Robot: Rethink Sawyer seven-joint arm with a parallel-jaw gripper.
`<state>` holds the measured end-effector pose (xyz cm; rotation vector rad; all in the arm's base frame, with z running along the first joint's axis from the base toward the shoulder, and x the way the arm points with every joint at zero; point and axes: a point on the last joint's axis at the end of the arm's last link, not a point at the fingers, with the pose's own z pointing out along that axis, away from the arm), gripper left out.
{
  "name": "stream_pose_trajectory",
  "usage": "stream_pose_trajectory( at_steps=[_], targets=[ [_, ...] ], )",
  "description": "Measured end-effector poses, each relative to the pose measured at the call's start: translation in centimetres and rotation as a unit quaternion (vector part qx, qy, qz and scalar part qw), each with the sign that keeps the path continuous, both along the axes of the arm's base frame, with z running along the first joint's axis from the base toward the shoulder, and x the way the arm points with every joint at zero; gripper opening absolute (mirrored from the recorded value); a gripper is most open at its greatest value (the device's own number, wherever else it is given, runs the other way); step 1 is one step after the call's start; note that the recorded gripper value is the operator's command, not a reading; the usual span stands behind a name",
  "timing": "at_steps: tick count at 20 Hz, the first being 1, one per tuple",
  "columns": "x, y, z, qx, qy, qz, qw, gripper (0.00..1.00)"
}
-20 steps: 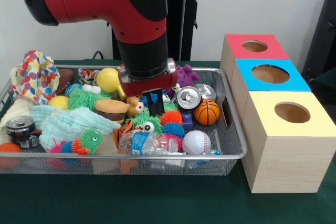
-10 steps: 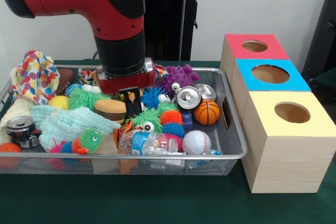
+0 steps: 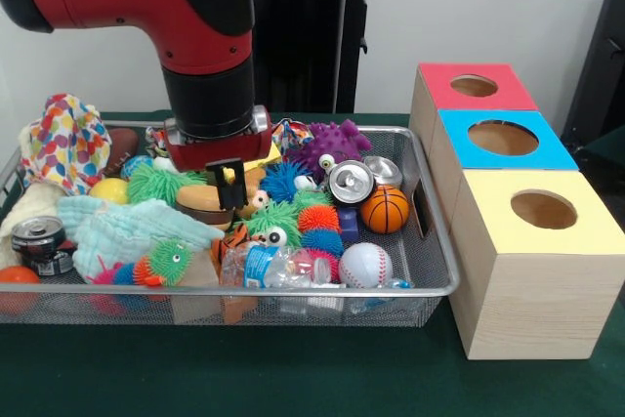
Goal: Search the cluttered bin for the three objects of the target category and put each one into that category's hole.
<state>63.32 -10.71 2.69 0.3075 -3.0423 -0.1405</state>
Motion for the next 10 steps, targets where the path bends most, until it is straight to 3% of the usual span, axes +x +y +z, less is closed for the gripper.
stream_pose_trajectory(
  at_steps=[10],
  targets=[
    [-3.3, 0.6, -0.6, 0.01, 0.027, 0.009, 0.9995, 0.0]
  ],
)
